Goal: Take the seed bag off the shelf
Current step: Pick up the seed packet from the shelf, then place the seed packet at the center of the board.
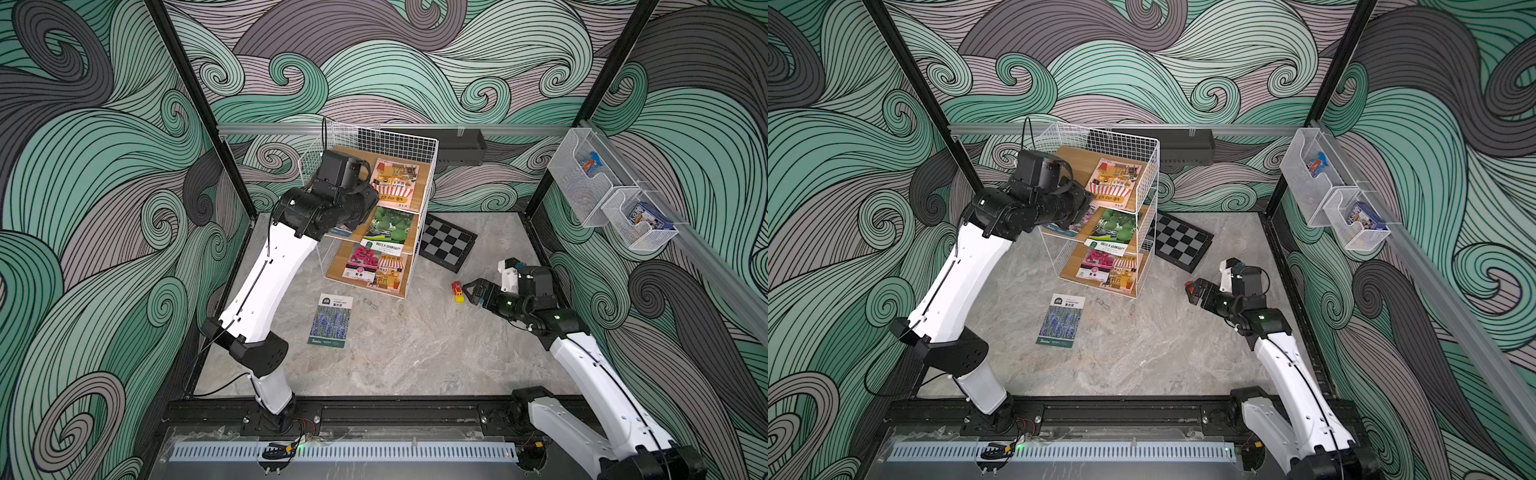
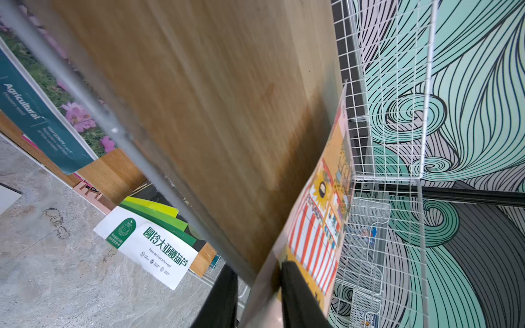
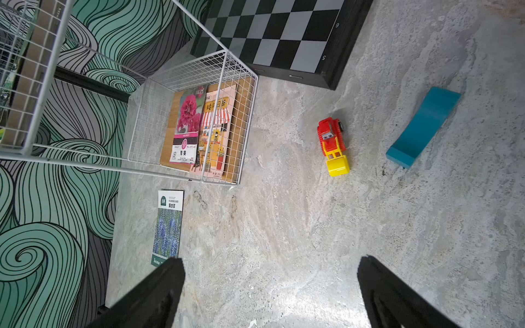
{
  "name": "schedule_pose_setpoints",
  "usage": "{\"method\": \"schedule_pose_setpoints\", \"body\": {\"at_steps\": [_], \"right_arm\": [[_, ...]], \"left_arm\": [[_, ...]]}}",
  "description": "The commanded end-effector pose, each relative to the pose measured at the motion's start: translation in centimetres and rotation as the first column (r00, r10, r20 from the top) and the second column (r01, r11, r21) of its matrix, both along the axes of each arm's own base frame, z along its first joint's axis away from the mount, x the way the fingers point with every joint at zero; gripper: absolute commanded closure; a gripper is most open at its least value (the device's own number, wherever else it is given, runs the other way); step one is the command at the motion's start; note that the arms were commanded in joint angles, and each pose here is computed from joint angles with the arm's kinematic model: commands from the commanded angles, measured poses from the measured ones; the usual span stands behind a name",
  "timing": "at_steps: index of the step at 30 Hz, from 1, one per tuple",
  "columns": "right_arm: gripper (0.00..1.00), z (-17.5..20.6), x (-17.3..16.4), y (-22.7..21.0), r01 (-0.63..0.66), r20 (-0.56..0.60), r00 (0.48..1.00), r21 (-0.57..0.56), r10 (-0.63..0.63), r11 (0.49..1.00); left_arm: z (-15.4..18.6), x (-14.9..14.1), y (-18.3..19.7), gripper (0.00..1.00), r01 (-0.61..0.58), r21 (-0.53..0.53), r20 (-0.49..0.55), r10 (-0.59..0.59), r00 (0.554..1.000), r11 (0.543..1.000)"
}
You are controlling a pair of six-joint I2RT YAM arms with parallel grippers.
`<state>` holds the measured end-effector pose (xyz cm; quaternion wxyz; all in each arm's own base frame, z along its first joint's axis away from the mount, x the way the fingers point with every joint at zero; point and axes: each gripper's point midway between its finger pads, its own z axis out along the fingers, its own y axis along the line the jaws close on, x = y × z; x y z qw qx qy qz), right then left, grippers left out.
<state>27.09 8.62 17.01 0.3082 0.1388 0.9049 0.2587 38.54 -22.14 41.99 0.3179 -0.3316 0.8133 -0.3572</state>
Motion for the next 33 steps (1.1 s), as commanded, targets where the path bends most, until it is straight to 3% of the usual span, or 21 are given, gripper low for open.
{"method": "schedule_pose_setpoints", "body": {"at_steps": [1, 5, 9, 14, 19, 22, 27, 33], "right_arm": [[0.01, 1.5, 0.7, 0.4, -0.023, 0.053, 0.998, -0.002, 0.024, 1.000], [0.01, 1.5, 0.6, 0.4, -0.025, 0.053, 0.998, -0.002, 0.026, 1.000], [0.01, 1.6, 0.5, 0.4, -0.029, 0.055, 0.998, 0.000, 0.029, 1.000], [0.01, 1.9, 0.5, 0.5, -0.032, 0.066, 0.997, 0.002, 0.032, 0.999], [0.01, 2.3, 0.6, 0.5, -0.033, 0.073, 0.997, 0.003, 0.033, 0.999], [0.01, 2.5, 0.8, 0.5, -0.032, 0.075, 0.997, 0.003, 0.031, 0.999], [0.01, 2.5, 0.9, 0.4, -0.026, 0.078, 0.997, -0.003, 0.026, 1.000], [0.01, 1.7, 0.0, 0.4, -0.015, 0.062, 0.998, 0.020, 0.014, 1.000]], "left_arm": [[-1.1, -1.2, 1.2, 0.77, 0.004, 0.078, -0.028, -0.002, 1.000, 0.997], [-0.7, -1.2, 1.2, 0.83, 0.004, 0.066, -0.009, -0.003, 1.000, 0.998], [-0.1, -1.4, 0.9, 1.00, 0.017, 0.038, 0.006, -0.018, 1.000, 0.999], [0.8, -3.6, 1.6, 1.00, 0.047, 0.017, 0.033, -0.048, 0.998, 0.999], [-0.3, -8.3, 4.5, 1.00, 0.040, 0.007, 0.009, -0.040, 0.999, 0.999], [-2.7, -11.2, 6.1, 1.00, 0.034, -0.002, -0.039, -0.034, 0.999, 0.999], [-9.6, -14.3, 5.7, 1.00, 0.063, -0.071, -0.187, -0.076, 0.979, 0.995], [-13.7, -15.2, 6.3, 1.00, 0.022, -0.090, -0.188, -0.038, 0.981, 0.996]]}}
